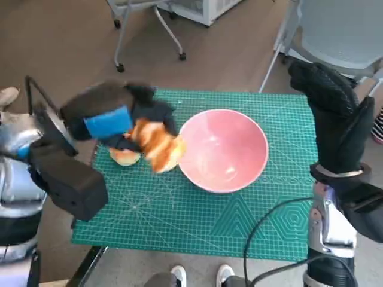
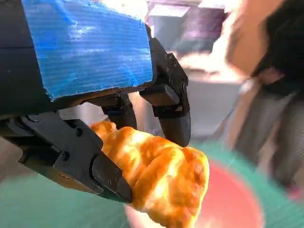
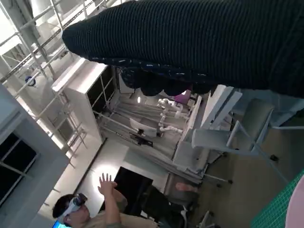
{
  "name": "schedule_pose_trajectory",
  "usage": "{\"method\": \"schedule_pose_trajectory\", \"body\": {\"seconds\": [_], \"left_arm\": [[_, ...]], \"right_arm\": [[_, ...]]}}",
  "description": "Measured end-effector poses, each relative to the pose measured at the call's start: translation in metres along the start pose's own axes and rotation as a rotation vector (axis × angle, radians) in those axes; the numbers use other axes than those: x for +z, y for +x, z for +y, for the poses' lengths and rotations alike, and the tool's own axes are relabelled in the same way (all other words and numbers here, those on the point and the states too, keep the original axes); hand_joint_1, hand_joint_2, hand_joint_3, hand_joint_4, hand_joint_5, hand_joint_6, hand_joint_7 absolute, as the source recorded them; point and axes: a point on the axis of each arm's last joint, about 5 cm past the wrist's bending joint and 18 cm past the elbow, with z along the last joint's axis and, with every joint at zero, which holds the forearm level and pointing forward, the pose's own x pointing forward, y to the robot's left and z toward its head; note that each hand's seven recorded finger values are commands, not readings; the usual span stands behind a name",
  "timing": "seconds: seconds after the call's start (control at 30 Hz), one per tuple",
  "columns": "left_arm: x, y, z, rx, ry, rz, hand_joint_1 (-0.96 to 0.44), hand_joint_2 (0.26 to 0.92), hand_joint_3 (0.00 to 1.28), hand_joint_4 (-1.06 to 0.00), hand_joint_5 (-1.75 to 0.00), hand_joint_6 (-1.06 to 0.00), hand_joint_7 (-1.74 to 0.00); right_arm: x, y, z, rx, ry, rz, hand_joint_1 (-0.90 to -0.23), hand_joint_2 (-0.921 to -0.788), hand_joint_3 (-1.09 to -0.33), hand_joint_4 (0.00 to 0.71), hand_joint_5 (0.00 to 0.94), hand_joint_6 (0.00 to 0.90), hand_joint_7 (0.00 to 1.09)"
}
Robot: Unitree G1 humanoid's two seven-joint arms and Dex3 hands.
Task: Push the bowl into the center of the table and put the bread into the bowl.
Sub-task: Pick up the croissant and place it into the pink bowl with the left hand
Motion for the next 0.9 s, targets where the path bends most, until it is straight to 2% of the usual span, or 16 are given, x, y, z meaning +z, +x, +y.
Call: {"method": "schedule_pose_trajectory", "body": {"seconds": [0.2,0.47,0.9], "left_arm": [[0.0,0.009,-0.006,-0.006,-0.024,-0.025,0.0,0.913,0.03,-0.75,-1.14,-0.68,-1.08],[0.01,0.053,-0.017,0.0,-0.057,-0.093,0.0,0.896,0.02,-0.82,-1.06,-0.71,-1.05],[0.008,0.093,-0.034,-0.05,-0.065,-0.106,0.0,0.912,0.01,-0.8,-1.07,-0.68,-1.1]], "right_arm": [[0.0,-0.0006,0.0,-0.001,-0.002,-0.002,-0.677,-0.921,-0.72,0.173,0.001,0.023,0.57],[-0.001,-0.0009,0.003,0.004,0.01,-0.004,-0.68,-0.921,-0.719,0.174,0.001,0.021,0.57],[-0.001,-0.0072,0.0,-0.007,-0.003,0.008,-0.677,-0.921,-0.72,0.18,0.004,0.022,0.58]]}}
